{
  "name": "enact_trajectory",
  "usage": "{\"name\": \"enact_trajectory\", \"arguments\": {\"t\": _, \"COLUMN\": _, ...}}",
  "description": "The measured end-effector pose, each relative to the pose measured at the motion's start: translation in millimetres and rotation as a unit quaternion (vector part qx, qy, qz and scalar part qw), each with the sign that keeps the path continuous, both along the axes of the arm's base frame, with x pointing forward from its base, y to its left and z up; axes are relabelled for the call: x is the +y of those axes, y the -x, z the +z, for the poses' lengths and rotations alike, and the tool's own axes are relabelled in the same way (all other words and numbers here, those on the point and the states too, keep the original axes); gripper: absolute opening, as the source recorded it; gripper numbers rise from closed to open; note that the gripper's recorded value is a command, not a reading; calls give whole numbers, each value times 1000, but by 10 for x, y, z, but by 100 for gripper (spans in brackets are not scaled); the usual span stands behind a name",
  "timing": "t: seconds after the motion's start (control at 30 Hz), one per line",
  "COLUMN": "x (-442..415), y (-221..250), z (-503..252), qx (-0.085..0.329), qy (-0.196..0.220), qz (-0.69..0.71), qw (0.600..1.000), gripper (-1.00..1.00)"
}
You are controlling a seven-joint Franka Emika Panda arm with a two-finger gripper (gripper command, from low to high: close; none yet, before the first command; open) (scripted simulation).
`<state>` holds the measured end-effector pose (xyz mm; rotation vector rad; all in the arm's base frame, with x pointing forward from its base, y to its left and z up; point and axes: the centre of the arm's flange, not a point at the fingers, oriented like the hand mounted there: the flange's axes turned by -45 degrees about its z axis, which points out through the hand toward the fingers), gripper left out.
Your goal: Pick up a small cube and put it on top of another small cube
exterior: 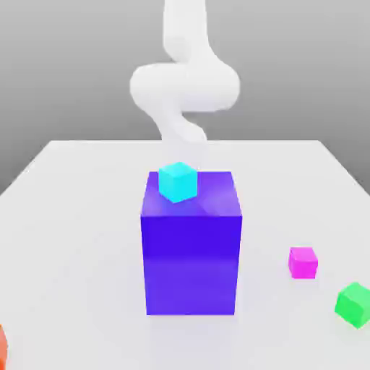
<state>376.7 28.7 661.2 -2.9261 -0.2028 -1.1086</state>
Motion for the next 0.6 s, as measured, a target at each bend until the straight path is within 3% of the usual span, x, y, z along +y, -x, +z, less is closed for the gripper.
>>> {"name": "enact_trajectory", "arguments": {"t": 0.13, "x": 621, "y": -339, "z": -990, "qx": 66, "qy": 53, "qz": 129, "qw": 988, "gripper": 0}}
{"name": "enact_trajectory", "arguments": {"t": 0.3, "x": 1385, "y": -293, "z": -2239, "qx": 135, "qy": 118, "qz": 288, "qw": 941, "gripper": 0}}
{"name": "enact_trajectory", "arguments": {"t": 0.43, "x": 1895, "y": 91, "z": -3247, "qx": 184, "qy": 172, "qz": 417, "qw": 874, "gripper": 0}}
{"name": "enact_trajectory", "arguments": {"t": 0.6, "x": 2263, "y": 917, "z": -4341, "qx": 232, "qy": 234, "qz": 568, "qw": 754, "gripper": 0}}
